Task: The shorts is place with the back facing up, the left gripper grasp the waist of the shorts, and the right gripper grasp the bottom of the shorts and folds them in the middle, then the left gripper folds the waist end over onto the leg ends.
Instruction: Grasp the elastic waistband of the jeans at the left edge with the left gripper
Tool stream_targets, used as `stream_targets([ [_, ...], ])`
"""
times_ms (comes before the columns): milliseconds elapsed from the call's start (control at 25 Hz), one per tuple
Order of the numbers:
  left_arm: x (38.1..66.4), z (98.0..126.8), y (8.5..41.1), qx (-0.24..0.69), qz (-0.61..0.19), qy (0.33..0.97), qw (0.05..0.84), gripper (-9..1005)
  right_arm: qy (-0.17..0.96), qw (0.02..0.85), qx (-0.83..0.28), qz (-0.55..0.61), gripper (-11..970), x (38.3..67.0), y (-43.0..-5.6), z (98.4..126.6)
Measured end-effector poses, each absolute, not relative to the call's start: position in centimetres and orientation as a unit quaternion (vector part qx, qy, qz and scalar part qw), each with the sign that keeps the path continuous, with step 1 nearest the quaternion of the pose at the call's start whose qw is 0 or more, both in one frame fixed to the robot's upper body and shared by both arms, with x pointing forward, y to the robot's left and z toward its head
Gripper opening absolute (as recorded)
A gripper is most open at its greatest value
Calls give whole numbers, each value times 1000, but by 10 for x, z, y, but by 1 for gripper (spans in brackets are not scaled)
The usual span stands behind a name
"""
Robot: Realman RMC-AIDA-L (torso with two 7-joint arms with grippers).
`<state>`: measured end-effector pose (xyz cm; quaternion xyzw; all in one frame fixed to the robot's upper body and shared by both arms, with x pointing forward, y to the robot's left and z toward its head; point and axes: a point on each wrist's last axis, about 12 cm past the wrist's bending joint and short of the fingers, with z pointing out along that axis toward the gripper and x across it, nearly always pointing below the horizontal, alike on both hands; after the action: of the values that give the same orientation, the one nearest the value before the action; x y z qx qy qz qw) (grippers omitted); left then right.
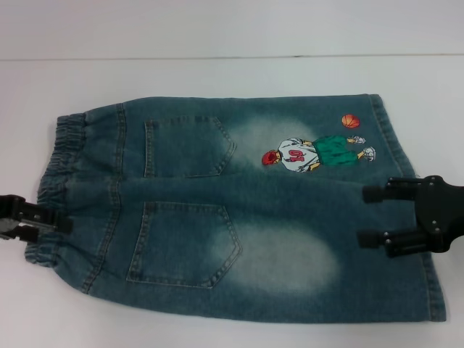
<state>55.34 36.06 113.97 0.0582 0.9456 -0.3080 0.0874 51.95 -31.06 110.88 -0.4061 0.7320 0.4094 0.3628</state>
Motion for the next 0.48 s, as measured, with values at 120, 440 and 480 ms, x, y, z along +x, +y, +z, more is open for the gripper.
stream_targets([
  [120, 559, 1137, 361, 44, -281, 956, 77, 873, 729, 364, -410, 411, 930, 521, -307, 1110],
  [440, 560, 1134, 361, 36, -258, 964, 61, 872, 725, 364, -414, 413, 927, 523, -305, 1112],
  [480, 559, 1133, 362, 30, -259, 964, 59, 872, 725, 363, -414, 413, 927, 524, -305, 1112],
])
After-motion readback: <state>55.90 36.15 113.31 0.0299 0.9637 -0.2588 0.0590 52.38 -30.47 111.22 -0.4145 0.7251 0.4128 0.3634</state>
